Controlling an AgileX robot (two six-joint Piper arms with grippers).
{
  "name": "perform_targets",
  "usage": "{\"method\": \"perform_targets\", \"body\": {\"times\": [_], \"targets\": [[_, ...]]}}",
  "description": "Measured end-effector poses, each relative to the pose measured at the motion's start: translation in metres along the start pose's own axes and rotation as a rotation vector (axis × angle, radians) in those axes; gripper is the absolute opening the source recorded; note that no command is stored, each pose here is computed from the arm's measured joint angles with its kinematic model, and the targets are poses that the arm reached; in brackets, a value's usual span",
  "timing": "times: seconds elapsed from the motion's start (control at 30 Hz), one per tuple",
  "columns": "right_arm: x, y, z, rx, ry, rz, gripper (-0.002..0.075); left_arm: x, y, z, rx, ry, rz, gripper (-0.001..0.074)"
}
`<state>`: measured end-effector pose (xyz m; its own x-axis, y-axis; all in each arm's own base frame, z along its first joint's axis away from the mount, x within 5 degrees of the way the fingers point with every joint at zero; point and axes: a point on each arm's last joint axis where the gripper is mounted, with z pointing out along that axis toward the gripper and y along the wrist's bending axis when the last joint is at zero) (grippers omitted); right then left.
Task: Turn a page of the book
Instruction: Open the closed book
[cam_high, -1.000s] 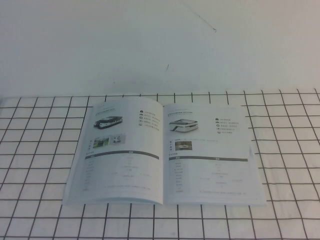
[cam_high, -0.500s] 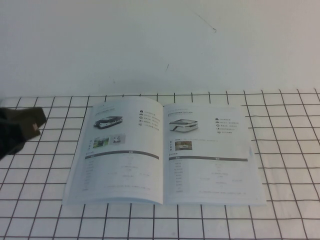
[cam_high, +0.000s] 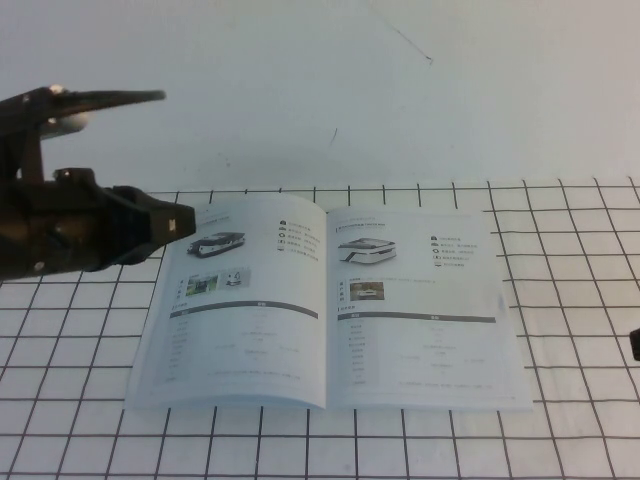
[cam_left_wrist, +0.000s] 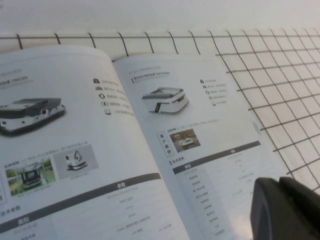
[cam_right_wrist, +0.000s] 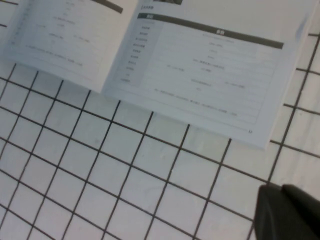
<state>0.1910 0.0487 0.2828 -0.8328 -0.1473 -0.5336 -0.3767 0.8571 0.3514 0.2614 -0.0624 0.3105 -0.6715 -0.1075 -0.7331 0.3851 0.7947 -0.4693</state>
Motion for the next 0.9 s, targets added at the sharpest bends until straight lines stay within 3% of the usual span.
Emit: {"method": "perform_targets", "body": {"times": [0.17, 0.3, 0.43, 0.63, 0.9], "targets": [[-0.008, -0.004, 0.016, -0.045, -0.011, -0.006, 0.002, -0.007, 0.005, 0.043, 0.035, 0.129, 0.061, -0.0003], [-0.014, -0.003, 0.028, -0.05, -0.034, -0.022, 0.01, -0.001, -0.011, 0.081, 0.048, 0.234, 0.163, -0.0003], [-0.018, -0.003, 0.041, -0.053, -0.031, -0.01, 0.0191, 0.01, -0.015, 0.114, -0.019, 0.367, 0.213, -0.0003], [-0.024, -0.012, 0.064, -0.057, -0.026, 0.037, 0.0319, 0.02, 0.001, 0.147, -0.115, 0.456, 0.189, -0.0003], [-0.033, -0.023, 0.1, -0.142, -0.044, 0.039, 0.0349, 0.038, 0.02, 0.187, -0.137, 0.512, 0.168, -0.0003]]}}
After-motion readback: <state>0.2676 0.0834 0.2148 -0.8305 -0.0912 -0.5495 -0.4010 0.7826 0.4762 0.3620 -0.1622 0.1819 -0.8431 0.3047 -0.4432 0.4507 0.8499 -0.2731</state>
